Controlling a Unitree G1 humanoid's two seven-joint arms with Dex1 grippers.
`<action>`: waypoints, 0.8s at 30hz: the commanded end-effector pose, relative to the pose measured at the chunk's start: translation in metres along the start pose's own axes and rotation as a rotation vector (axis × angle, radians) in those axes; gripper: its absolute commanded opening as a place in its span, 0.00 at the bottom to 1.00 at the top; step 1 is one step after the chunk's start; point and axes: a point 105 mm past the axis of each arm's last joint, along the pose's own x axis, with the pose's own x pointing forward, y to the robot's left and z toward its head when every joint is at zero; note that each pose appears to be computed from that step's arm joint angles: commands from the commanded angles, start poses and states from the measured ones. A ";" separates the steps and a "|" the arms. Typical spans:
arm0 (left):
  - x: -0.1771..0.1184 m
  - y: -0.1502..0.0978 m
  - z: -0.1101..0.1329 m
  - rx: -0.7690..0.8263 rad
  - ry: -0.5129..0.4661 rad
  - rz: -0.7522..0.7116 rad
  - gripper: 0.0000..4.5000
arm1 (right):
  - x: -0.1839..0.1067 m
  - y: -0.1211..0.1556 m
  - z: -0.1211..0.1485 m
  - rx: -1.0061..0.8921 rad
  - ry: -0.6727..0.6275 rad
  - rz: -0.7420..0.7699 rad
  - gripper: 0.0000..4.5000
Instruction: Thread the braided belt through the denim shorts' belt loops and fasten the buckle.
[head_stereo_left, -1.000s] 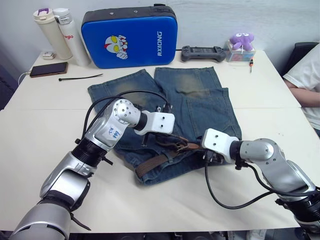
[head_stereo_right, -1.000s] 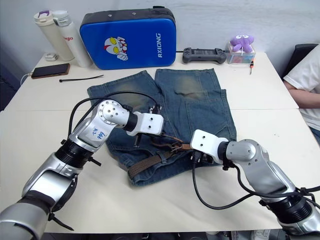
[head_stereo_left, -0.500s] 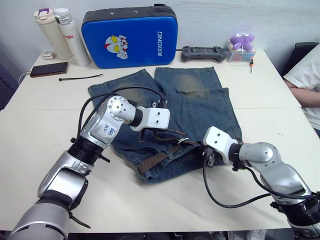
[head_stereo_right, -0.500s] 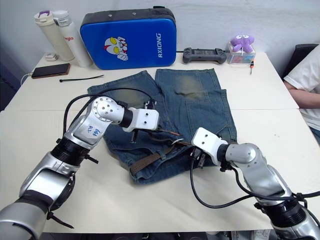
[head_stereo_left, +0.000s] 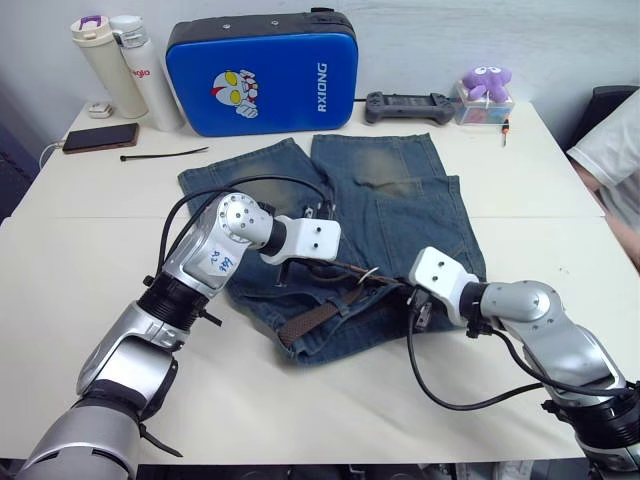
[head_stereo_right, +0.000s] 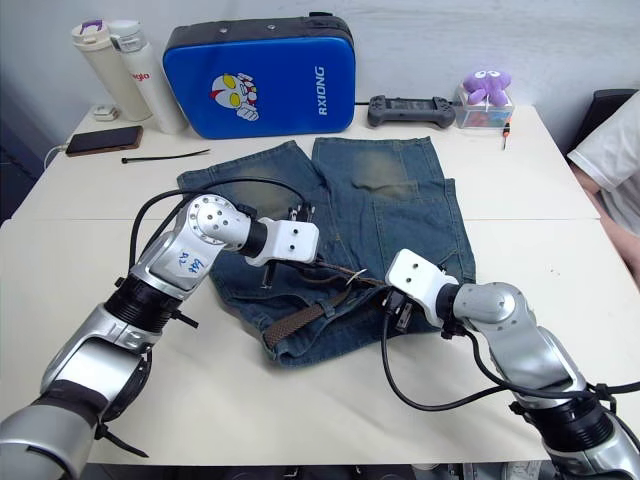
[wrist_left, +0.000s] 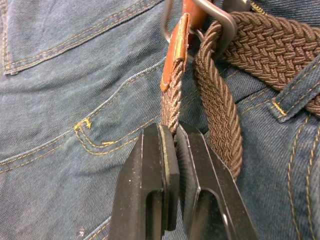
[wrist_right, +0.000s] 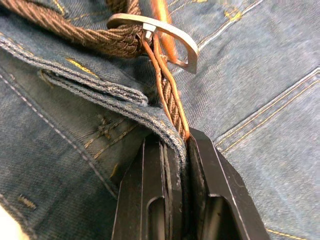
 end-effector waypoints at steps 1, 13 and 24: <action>-0.001 0.003 0.013 0.055 -0.016 -0.001 0.00 | -0.008 -0.010 0.017 -0.067 -0.041 -0.055 0.01; 0.005 0.020 0.043 0.088 -0.106 0.022 0.00 | -0.001 0.001 0.021 -0.097 -0.043 -0.021 0.01; 0.024 0.003 0.063 0.072 -0.157 -0.070 0.00 | -0.003 0.004 0.018 -0.078 -0.027 -0.002 0.01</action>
